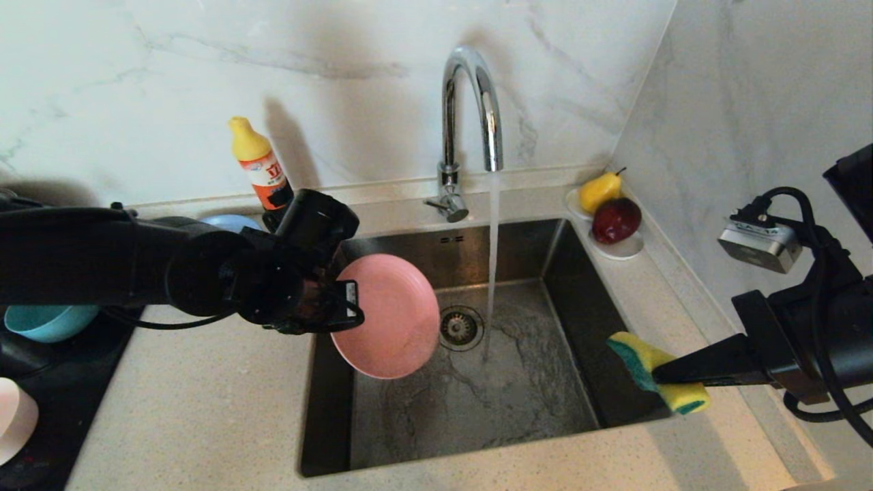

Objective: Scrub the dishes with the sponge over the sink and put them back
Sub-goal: Wash the plate, then wipe the plate

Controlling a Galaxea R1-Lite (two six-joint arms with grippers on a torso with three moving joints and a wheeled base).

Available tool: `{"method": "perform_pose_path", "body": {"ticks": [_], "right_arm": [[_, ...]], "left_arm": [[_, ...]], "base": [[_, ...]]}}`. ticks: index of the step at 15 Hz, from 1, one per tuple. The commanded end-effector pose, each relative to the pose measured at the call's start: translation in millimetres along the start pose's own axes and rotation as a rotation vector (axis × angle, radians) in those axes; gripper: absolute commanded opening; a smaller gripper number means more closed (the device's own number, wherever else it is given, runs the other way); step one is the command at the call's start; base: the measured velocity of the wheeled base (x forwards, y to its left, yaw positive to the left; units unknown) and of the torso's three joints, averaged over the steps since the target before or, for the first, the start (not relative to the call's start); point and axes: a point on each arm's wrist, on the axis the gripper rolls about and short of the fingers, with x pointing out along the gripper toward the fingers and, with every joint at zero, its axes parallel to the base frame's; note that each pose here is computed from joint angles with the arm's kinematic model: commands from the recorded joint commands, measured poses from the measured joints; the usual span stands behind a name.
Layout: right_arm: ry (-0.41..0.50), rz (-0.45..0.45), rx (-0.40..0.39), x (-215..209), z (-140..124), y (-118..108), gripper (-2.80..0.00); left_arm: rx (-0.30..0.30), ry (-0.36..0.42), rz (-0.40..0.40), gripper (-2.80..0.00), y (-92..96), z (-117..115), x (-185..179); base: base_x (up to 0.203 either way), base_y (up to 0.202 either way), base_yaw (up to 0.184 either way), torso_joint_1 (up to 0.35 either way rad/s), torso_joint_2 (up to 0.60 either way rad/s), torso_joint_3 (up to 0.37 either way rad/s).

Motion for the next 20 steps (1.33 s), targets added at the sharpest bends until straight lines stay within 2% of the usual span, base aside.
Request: {"method": "perform_pose_path", "body": {"ticks": [1, 5, 8, 10, 11, 14, 15, 18, 20], "right_arm": [[0.008, -0.002, 0.009, 0.0, -2.3, -1.4, -2.80], [0.007, -0.001, 0.006, -0.4, -2.6, -1.0, -2.80], [0.011, -0.005, 0.007, 1.6, -1.4, -1.6, -2.80], [0.010, 0.000, 0.005, 1.0, -1.1, -0.3, -2.80], [0.015, 0.012, -0.007, 0.9, -2.3, 3.2, -2.80], [0.078, 0.107, -0.059, -0.2, -11.3, 19.8, -2.80], [0.099, 0.125, -0.076, 1.0, -14.9, 24.3, -2.80], [0.199, 0.187, -0.164, 11.7, -30.0, 47.1, -2.80], [0.254, 0.217, -0.209, 21.9, -35.2, 62.5, -2.80]], "left_arm": [[-0.006, -0.067, 0.087, -2.80, 13.7, 6.5, -14.3], [0.003, -0.101, 0.134, -2.80, 20.3, 12.0, -16.6], [-0.002, -0.104, 0.134, -2.80, 21.3, 12.4, -17.3], [-0.025, -0.128, 0.116, -2.80, 24.4, 16.2, -28.2], [-0.039, -0.144, 0.088, -2.80, 28.1, 18.8, -38.9], [-0.047, -0.130, -0.122, -2.80, 42.0, 14.7, -73.6], [-0.043, -0.122, -0.165, -2.80, 47.2, 9.8, -82.1], [-0.010, -0.119, -0.249, -2.80, 67.1, -11.5, -109.1], [0.029, -0.129, -0.335, -2.80, 77.1, -25.4, -122.1]], "base": [[0.000, 0.000, 0.000, 0.000, 0.00, 0.000], [0.000, 0.000, 0.000, 0.000, 0.00, 0.000], [0.000, 0.000, 0.000, 0.000, 0.00, 0.000], [0.000, 0.000, 0.000, 0.000, 0.00, 0.000], [0.000, 0.000, 0.000, 0.000, 0.00, 0.000], [0.000, 0.000, 0.000, 0.000, 0.00, 0.000], [0.000, 0.000, 0.000, 0.000, 0.00, 0.000], [0.000, 0.000, 0.000, 0.000, 0.00, 0.000], [0.000, 0.000, 0.000, 0.000, 0.00, 0.000]]}}
